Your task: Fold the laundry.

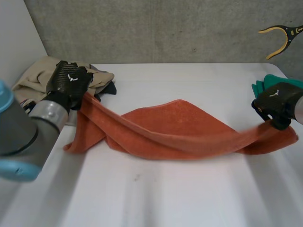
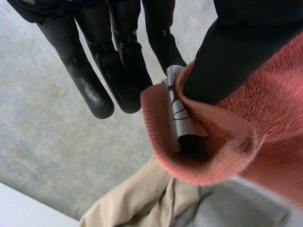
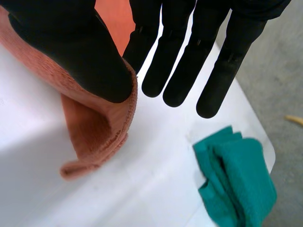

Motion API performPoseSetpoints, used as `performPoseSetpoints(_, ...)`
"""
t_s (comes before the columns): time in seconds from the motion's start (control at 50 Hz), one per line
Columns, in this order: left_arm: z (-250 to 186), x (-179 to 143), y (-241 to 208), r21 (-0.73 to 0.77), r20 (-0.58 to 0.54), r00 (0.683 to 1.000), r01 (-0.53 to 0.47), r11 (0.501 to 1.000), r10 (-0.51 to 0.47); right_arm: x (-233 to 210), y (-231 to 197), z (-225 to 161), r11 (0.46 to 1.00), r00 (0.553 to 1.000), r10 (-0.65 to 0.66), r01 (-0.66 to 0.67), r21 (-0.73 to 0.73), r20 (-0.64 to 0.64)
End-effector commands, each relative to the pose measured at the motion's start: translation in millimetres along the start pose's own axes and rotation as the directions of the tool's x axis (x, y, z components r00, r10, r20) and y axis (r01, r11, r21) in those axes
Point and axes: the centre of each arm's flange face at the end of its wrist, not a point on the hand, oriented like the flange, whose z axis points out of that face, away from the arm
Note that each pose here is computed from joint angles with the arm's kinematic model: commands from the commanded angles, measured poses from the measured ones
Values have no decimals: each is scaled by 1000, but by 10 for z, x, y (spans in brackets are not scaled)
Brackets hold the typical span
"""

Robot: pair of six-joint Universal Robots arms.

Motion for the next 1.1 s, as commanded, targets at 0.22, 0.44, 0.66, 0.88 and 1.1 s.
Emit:
performPoseSetpoints(0.22, 1351, -1307, -1148, 608, 426, 879, -102, 787, -215, 1554, -1192, 334, 711, 626, 437, 200, 674, -646)
performPoseSetpoints(0.44, 1397, -1388, -966, 602, 468, 840, -74, 795, -276, 1537, -1257, 184, 651, 574, 484, 267, 710, -660)
performPoseSetpoints(0.66, 1223, -331, -49, 348, 210, 962, 94, 933, -175, 759, -536, 792, 824, 818, 311, 23, 567, -484)
performPoseSetpoints(0.88, 439, 598, 713, -57, -55, 997, 48, 997, -51, -103, 345, 969, 976, 960, 140, -93, 198, -241)
performPoseSetpoints(1.1, -871, 485, 371, -331, -267, 963, -139, 933, 49, -403, 903, -22, 965, 996, -85, 89, -247, 26)
